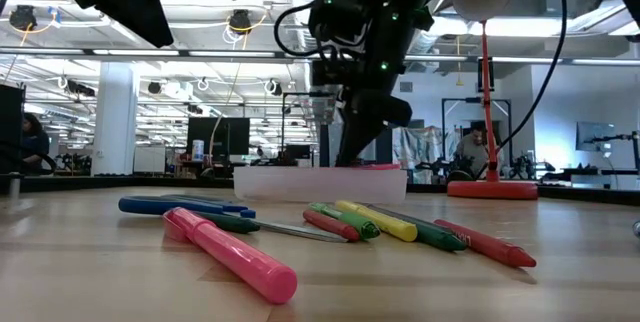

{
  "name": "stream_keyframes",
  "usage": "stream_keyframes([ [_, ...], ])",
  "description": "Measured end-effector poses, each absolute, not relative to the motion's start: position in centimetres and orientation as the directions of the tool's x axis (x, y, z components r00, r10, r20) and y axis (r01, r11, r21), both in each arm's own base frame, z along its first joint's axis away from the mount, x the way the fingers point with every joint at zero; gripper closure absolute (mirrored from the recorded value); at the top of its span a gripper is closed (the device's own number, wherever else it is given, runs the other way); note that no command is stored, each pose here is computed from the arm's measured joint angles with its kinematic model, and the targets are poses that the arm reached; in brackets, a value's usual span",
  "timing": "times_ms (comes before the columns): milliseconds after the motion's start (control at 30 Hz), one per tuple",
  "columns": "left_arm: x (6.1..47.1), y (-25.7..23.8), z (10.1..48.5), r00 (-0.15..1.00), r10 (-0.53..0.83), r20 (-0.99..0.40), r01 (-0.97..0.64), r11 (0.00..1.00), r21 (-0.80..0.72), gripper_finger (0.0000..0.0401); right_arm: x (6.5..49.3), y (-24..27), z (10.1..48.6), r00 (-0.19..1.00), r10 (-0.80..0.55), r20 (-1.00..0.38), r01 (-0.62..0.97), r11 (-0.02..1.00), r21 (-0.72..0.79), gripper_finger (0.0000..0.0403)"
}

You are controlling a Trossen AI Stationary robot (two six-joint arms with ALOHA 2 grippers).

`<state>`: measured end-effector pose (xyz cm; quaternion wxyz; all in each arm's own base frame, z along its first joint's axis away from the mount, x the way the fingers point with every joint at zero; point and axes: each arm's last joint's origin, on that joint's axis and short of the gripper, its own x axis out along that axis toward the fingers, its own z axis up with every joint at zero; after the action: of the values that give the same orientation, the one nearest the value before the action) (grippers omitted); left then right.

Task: Pick & place school supplies into a supply box
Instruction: Put the pink pencil into the pink supply box, then put the green crayon into the pink supply box

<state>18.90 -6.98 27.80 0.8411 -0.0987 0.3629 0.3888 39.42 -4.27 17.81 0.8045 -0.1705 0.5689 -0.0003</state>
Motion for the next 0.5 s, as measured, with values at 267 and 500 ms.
stream_keyframes([
  [267,18.9,-7.0,27.8,0.435,0.584,-0.685,-0.728,0.676,0.114,0.0287,39.7,-4.2,18.0,0.384,-0.2,-0.901,-0.185,0.94,-0.288,0.0336],
  [500,18.9,-7.1,27.7,0.42,0.534,-0.734,-0.722,0.686,0.087,0.0287,39.5,-4.3,19.1,0.398,-0.223,-0.89,-0.102,0.953,-0.284,0.0336],
])
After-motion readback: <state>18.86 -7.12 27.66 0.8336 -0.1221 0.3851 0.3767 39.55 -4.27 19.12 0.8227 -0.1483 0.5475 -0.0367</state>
